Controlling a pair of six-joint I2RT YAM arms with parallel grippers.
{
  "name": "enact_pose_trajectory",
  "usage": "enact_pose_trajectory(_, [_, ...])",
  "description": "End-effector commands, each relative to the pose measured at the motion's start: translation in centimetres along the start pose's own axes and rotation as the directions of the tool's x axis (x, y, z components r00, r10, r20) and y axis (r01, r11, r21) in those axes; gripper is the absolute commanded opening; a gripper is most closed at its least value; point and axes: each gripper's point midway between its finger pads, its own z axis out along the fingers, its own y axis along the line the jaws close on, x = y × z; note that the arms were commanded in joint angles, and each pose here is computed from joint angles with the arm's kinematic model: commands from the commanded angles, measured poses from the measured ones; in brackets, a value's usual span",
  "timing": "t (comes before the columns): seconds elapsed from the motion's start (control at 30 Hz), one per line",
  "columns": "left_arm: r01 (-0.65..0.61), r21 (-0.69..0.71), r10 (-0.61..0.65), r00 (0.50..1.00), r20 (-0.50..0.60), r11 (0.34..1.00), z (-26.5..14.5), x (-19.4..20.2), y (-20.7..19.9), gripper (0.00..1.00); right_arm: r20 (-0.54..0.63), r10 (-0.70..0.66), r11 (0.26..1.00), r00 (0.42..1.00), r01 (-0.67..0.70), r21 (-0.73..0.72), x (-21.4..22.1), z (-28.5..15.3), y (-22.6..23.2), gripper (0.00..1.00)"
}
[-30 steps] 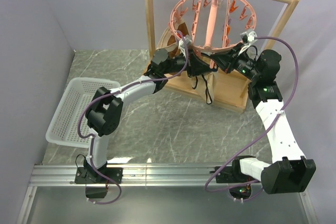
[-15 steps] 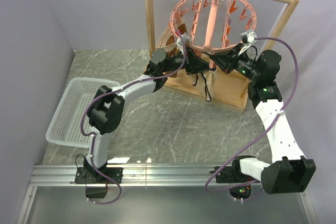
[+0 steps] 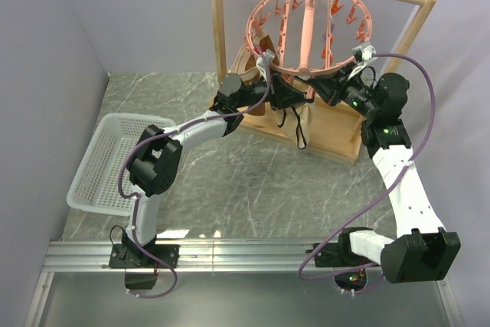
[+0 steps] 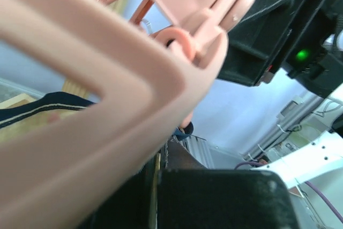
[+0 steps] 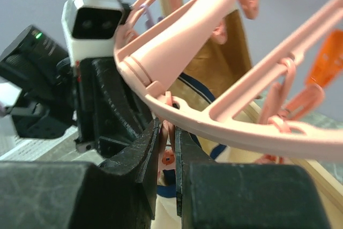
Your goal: Clip the underwear to the hanger
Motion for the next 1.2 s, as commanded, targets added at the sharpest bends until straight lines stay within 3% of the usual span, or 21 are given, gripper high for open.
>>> enact_pose_trajectory(0.0, [-0.079,-0.035,0.081,0.995,0.065,0.996,-0.5,-2.4,-0.9,0.0,0.007,0.002,0.999,1.0,-0.003,0.054,-0.5,0.0,-0.4,0.0])
enact_pose_trajectory(0.2, [-0.152,-0.158,0.167,0.982,0.089,0.976,-0.6,-3.7,0.2,0.01,-0.005,0.04,0.986,0.999,-0.039,0.164,-0.2,0.0,-2.2,0.0])
enact_pose_trajectory(0.7, [-0.289,-0.255,0.323,0.941,0.1,0.923,0.0,-4.2,-0.5,0.0,-0.028,0.089,0.94,0.996,-0.075,0.332,0.8,0.0,-4.5,0.0])
enact_pose_trajectory(1.17, [-0.358,-0.322,0.414,0.902,0.124,0.876,0.7,-5.8,-1.1,0.0,-0.105,0.056,0.933,0.993,-0.014,0.361,3.0,0.2,-4.9,0.0])
